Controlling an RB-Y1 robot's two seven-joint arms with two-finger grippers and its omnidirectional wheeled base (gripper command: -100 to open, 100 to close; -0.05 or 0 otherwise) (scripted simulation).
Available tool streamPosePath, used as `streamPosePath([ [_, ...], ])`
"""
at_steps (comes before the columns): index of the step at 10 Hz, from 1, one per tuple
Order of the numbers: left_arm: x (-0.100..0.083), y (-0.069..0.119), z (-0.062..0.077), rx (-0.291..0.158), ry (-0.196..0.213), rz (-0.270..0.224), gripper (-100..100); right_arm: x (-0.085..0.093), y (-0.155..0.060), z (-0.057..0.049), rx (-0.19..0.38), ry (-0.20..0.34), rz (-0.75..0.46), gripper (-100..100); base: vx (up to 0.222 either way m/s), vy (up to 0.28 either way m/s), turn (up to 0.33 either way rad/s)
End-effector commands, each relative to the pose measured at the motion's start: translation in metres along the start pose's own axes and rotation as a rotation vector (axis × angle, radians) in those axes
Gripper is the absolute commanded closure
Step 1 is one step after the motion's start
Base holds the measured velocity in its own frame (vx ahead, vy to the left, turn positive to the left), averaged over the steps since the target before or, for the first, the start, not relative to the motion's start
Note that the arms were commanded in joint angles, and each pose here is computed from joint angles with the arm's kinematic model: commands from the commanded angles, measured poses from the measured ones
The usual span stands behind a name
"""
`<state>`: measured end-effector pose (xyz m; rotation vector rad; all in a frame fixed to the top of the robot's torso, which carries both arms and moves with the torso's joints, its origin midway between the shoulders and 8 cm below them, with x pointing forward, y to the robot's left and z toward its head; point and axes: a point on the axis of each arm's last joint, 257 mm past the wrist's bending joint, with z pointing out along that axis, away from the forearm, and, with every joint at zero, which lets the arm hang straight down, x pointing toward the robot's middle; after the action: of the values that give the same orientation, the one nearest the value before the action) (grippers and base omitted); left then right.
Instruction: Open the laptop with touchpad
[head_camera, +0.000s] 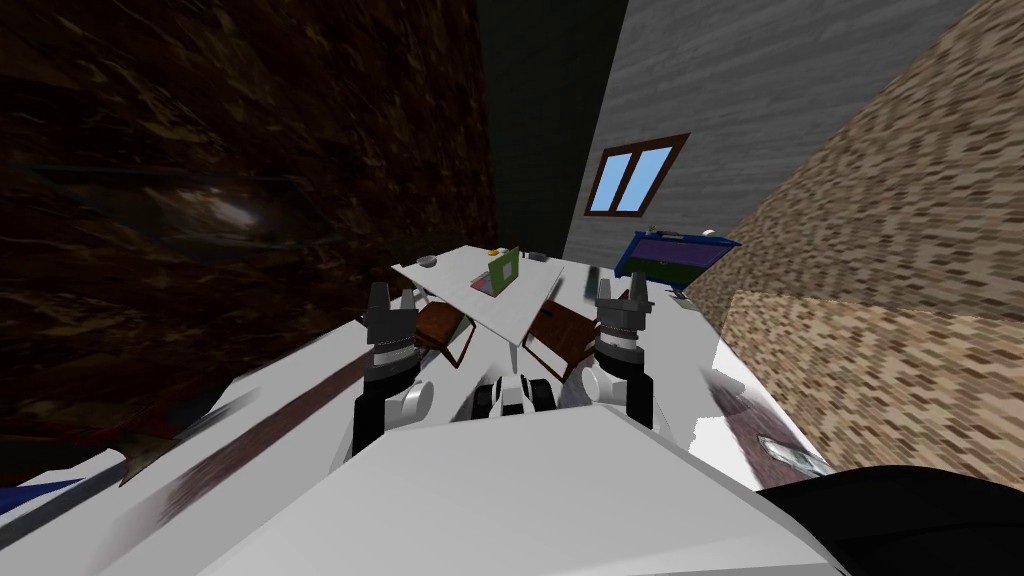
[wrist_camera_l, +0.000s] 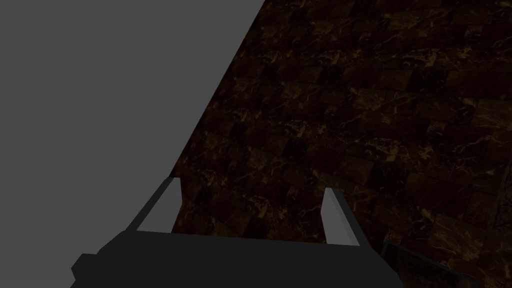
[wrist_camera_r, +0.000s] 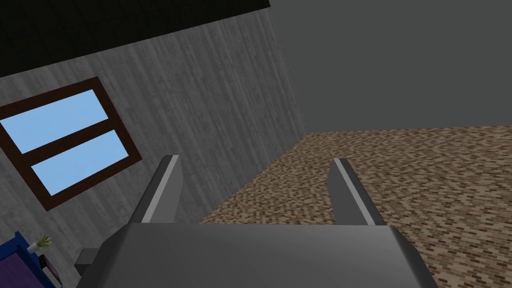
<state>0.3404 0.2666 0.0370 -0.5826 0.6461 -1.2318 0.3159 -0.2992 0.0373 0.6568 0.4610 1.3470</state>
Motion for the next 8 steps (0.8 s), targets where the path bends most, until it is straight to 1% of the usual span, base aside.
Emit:
streamPosePath([
  [1,0.007,0.007,0.001,-0.007,0.047,0.005,-100,0.000,0.000,0.000,0.001,0.000,0.000,0,-0.006,0.001,-0.018],
  [4,0.018,0.027,0.003,-0.032,0.108,0.002,-100,0.000,0.000,0.000,0.001,0.000,0.000,0,-0.012,0.003,-0.025],
  [8,0.028,0.067,0.008,-0.085,0.183,-0.004,-100,0.000,0.000,0.000,0.001,0.000,0.000,0,-0.016,0.006,-0.043],
])
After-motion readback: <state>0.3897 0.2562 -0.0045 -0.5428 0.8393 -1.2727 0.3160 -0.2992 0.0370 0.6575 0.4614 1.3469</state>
